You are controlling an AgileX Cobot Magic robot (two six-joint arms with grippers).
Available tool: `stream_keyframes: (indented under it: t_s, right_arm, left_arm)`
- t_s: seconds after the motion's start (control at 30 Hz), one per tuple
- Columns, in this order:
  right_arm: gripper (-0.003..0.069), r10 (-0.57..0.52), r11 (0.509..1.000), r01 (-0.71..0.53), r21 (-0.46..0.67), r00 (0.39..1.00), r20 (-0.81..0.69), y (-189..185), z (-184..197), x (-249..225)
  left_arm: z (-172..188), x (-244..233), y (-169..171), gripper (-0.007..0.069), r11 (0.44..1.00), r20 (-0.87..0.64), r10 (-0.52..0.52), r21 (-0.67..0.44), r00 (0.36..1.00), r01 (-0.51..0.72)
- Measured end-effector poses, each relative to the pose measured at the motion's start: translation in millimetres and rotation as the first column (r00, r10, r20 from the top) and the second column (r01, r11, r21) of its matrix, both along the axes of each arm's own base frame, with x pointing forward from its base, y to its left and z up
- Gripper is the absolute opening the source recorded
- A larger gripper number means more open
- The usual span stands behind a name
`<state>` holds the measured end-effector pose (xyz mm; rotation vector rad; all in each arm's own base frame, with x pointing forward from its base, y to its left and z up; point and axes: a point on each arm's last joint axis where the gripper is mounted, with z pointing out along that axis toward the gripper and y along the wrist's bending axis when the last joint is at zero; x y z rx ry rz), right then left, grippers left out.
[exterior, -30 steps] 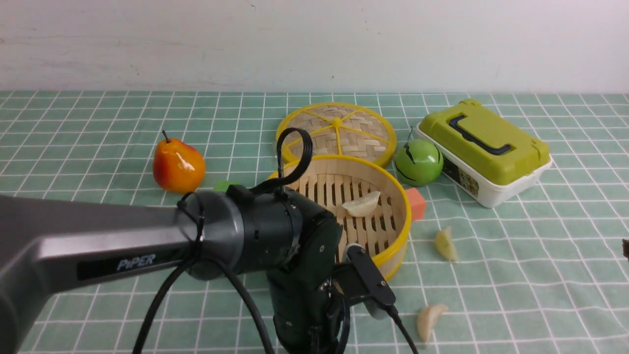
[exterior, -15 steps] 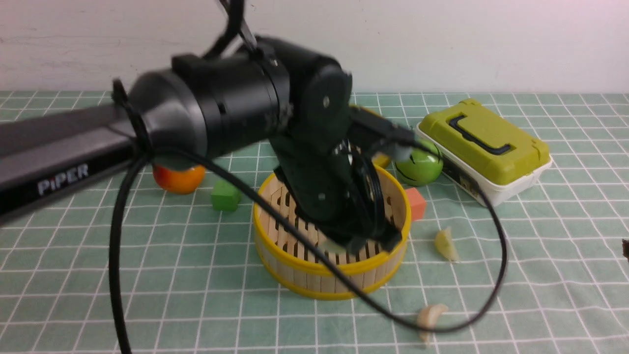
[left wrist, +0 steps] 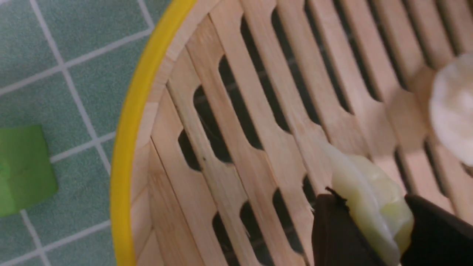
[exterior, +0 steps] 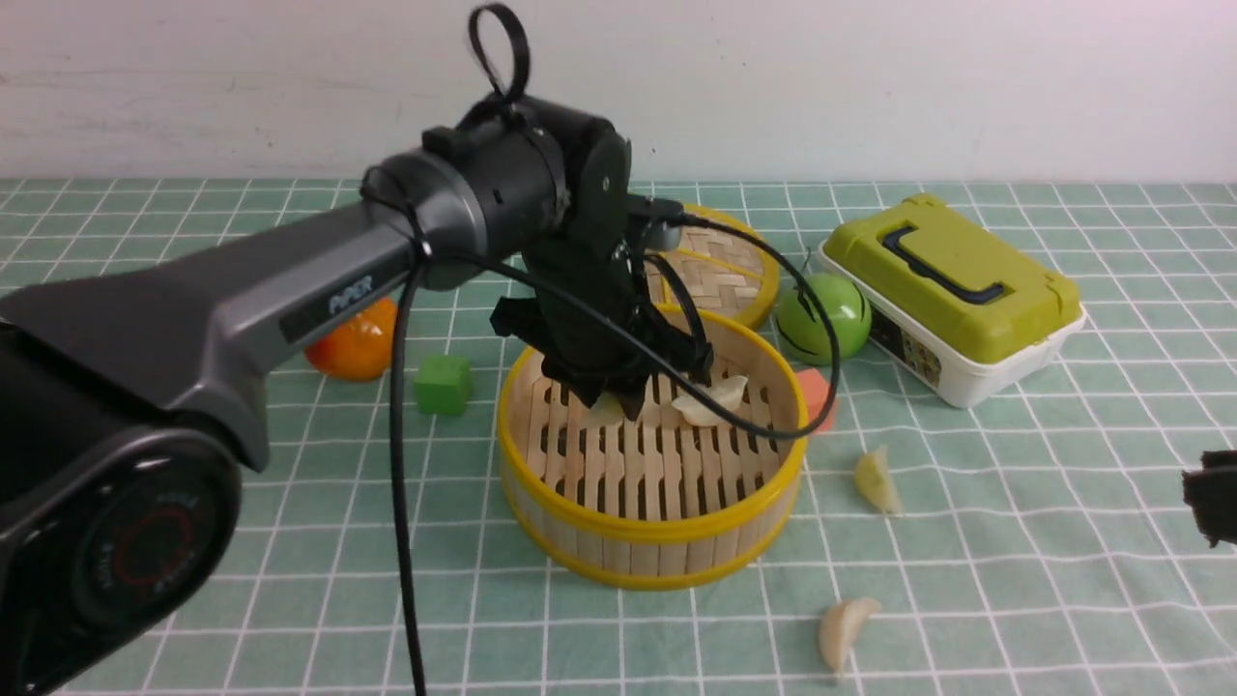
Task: Put the dumplings into the steamer on the table with the blue tablecloth.
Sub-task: 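Place the dumpling into the bamboo steamer basket with the left gripper, then reach for and grasp a dumpling lying on the table beside the steamer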
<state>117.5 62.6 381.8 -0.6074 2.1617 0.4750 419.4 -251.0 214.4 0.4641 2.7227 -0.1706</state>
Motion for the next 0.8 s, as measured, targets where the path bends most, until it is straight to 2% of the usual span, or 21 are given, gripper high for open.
stream_keyframes:
  t_s: [0.13, 0.27, 0.3, 0.37, 0.43, 0.47, 0.6, 0.67, 0.7, 0.73, 0.8]
  right_arm:
    - [0.0085, -0.016, 1.000, 0.016, 0.003, 0.998, -0.062, 3.1, -6.6, 12.5]
    - [0.0085, -0.019, 1.000, 0.018, -0.008, 0.993, -0.113, 6.4, -13.2, 26.1]
    - [0.0085, -0.017, 1.000, 0.015, -0.013, 0.991, -0.130, 7.8, -13.7, 31.3]
    - [0.0085, -0.012, 1.000, 0.008, -0.026, 0.987, -0.163, 10.1, -13.5, 40.1]
    - [0.0085, -0.015, 1.000, 0.010, -0.030, 0.983, -0.182, 11.3, -10.8, 45.5]
    - [0.0085, -0.021, 0.999, 0.013, -0.039, 0.976, -0.218, 13.4, -9.9, 54.7]
    - [0.0085, -0.047, 0.998, 0.034, -0.053, 0.962, -0.269, 17.7, -9.3, 77.5]
    - [0.0085, -0.051, 0.997, 0.033, -0.063, 0.950, -0.307, 20.8, -15.0, 90.2]
    - [0.0085, -0.052, 0.997, 0.034, -0.064, 0.949, -0.311, 21.2, -15.8, 91.6]
    - [0.0085, -0.055, 0.997, 0.030, -0.076, 0.933, -0.354, 23.9, -25.4, 102.4]
    - [0.0085, -0.069, 0.995, 0.033, -0.094, 0.912, -0.405, 25.9, -37.5, 112.7]
  left_arm:
    - [-14.6, 6.3, 0.6, 0.0225, 0.999, 0.012, 0.048, 0.021, 0.999, -0.048]
    - [-14.3, 8.1, 0.6, 0.0336, 0.998, 0.023, 0.062, 0.021, 0.998, -0.063]
    - [-13.5, 7.7, 1.1, 0.0386, 0.998, 0.020, 0.064, 0.025, 0.998, -0.065]
    - [-7.0, 4.1, 3.6, 0.0445, 0.997, 0.003, 0.056, 0.044, 0.998, -0.056]
    - [4.6, 0.0, 6.3, 0.0469, 0.997, -0.004, 0.038, 0.061, 0.999, -0.038]
    - [26.5, -6.6, 10.7, 0.0479, 0.997, 0.003, 0.017, 0.070, 1.000, -0.017]
    - [101.3, -33.7, 27.5, 0.0452, 0.999, 0.079, 0.005, 0.036, 0.997, -0.008]
    - [146.4, -55.3, 40.7, 0.0402, 1.000, 0.145, 0.009, -0.004, 0.989, -0.009]
    - [150.7, -57.8, 42.3, 0.0402, 1.000, 0.151, 0.010, -0.008, 0.989, -0.009]
    - [185.9, -80.0, 55.7, 0.0333, 0.999, 0.214, 0.018, -0.048, 0.977, -0.008]
    - [208.7, -105.1, 69.8, 0.0265, 0.997, 0.246, 0.022, -0.080, 0.969, -0.002]
